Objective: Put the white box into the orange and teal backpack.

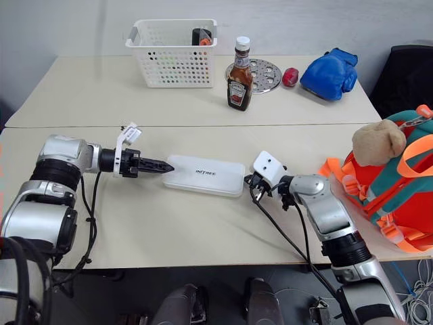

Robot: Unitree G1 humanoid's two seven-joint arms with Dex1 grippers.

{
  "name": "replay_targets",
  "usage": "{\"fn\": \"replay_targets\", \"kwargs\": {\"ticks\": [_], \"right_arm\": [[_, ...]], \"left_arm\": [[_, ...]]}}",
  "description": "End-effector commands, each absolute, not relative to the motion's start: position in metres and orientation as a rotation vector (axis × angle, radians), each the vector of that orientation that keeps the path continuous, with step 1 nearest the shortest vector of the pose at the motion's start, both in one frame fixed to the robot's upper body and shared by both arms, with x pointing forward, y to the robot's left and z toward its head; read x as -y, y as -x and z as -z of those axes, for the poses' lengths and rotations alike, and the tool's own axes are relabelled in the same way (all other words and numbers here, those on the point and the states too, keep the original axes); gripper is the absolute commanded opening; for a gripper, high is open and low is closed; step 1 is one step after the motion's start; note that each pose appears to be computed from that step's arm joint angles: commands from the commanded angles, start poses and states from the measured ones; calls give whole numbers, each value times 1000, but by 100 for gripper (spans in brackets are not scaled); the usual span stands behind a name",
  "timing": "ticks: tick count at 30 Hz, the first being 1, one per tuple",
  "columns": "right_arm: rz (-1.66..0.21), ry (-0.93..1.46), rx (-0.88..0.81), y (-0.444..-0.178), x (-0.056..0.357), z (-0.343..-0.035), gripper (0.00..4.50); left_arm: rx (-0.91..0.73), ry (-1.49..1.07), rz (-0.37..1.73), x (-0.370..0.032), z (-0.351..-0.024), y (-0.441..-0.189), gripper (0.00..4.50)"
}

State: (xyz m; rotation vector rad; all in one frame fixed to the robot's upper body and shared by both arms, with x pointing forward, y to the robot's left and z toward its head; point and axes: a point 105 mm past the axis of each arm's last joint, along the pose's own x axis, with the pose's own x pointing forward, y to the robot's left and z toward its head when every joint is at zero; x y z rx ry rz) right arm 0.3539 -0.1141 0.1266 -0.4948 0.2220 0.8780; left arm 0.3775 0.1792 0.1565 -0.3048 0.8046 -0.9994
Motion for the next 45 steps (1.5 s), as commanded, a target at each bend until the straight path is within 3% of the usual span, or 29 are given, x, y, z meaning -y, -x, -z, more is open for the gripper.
{"fn": "replay_targets", "kwargs": {"ticks": [1,8,19,25,37,45], "right_arm": [[-898,498,-155,-349,107,-141,0],[-883,488,-154,-349,109,-139,0],[-890,494,-161,-348,108,-136,0],[-898,515,-154,-347,109,-137,0],[-905,540,-170,-338,109,-124,0],[-915,551,-155,-335,106,-122,0]], "left_arm": [[-823,227,1002,-181,-154,-379,371],[-776,199,963,-201,-169,-382,371],[-803,279,1104,-159,-157,-380,371],[-771,330,1187,-133,-166,-381,371],[-768,308,1326,-129,-200,-372,371],[-829,264,1357,-115,-192,-369,371]]}}
